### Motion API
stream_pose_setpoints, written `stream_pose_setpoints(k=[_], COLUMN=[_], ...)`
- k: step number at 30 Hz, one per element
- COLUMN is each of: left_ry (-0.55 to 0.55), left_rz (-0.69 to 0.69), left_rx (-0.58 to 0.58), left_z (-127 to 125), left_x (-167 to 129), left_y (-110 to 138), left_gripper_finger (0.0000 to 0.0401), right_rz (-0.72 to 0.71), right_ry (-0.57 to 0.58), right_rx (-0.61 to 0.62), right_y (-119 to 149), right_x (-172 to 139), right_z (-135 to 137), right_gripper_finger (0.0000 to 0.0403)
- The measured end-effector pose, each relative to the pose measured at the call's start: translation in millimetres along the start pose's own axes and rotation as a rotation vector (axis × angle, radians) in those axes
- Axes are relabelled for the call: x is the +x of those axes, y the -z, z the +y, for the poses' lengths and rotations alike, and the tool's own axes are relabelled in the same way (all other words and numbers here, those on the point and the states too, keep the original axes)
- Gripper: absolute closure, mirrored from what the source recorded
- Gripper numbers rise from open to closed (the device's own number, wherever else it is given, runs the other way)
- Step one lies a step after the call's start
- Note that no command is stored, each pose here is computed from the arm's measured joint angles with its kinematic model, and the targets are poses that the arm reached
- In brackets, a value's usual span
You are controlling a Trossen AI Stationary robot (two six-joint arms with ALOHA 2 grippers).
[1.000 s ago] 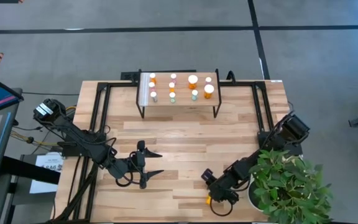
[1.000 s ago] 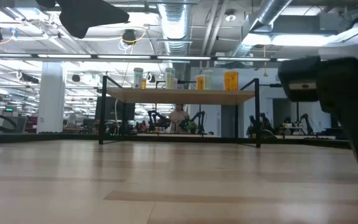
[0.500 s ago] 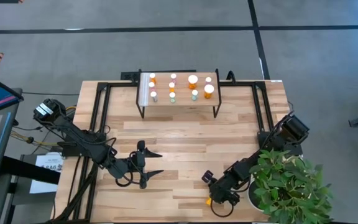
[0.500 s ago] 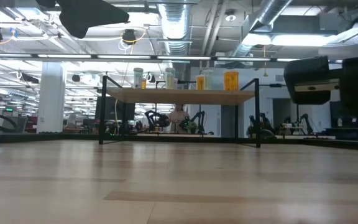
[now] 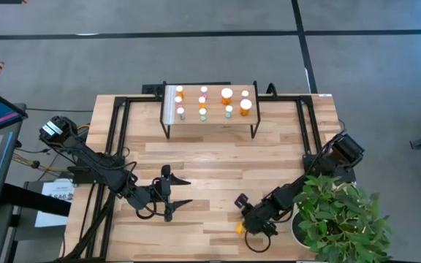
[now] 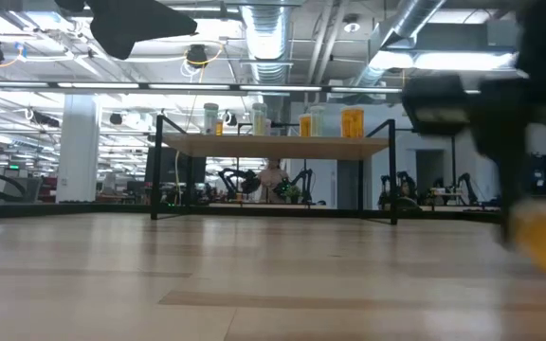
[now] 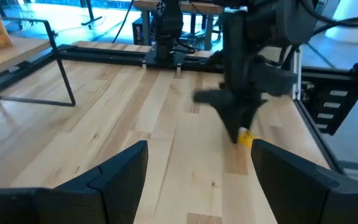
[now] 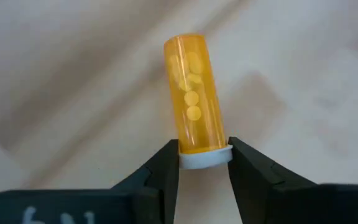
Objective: Pick and place medicine bottles onto shelf by color
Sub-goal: Put the small orange pill bottle on the shelf
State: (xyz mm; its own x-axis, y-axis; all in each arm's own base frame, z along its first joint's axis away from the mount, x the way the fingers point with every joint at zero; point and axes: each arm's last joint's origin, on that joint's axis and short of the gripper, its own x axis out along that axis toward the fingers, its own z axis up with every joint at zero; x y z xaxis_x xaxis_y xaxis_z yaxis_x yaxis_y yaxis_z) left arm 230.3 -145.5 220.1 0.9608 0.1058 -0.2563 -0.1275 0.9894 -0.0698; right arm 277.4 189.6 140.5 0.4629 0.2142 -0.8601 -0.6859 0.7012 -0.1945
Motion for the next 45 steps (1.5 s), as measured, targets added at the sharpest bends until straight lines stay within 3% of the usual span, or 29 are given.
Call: stream_pose_setpoints(k=[5,10,14,18,24,28,45], left_ry=[0.023,0.053,0.080,0.142,0.060,0.062,0.086], left_rz=[0.005,0.042,0.041,0.000,0.019,-0.013,0.027], left_rx=[-0.081,-0.208,-0.311,-0.396,-0.456,-0.496,-0.486], left_z=[0.2,3.3,9.2,18.4,35.6,44.2,53.7], left_x=[9.8,40.9,68.2,88.8,99.5,103.6,126.2], left_y=[3.8,23.2,37.3,42.4,45.3,40.0,12.3], left_gripper_finger=[0.0126,0.0126,0.0126,0.0126,0.0126,0.0123,0.0108], right_rz=[0.098,0.218,0.293,0.367,0.421,0.423,0.427], right_ry=[0.237,0.512,0.630,0.668,0.680,0.678,0.678], right_rx=[-0.052,-0.156,-0.264,-0.364,-0.393,-0.397,-0.397], right_y=[-9.8,-21.9,-30.7,-31.3,-27.4,-27.4,-26.6], right_x=[-26.4,-53.8,-64.9,-64.7,-65.3,-65.3,-65.4], right_z=[-27.4,-55.5,-68.6,-73.8,-76.7,-76.6,-78.4], right_gripper_finger=[0.0264,0.0269,0.0263,0.0258,0.0263,0.0264,0.0260])
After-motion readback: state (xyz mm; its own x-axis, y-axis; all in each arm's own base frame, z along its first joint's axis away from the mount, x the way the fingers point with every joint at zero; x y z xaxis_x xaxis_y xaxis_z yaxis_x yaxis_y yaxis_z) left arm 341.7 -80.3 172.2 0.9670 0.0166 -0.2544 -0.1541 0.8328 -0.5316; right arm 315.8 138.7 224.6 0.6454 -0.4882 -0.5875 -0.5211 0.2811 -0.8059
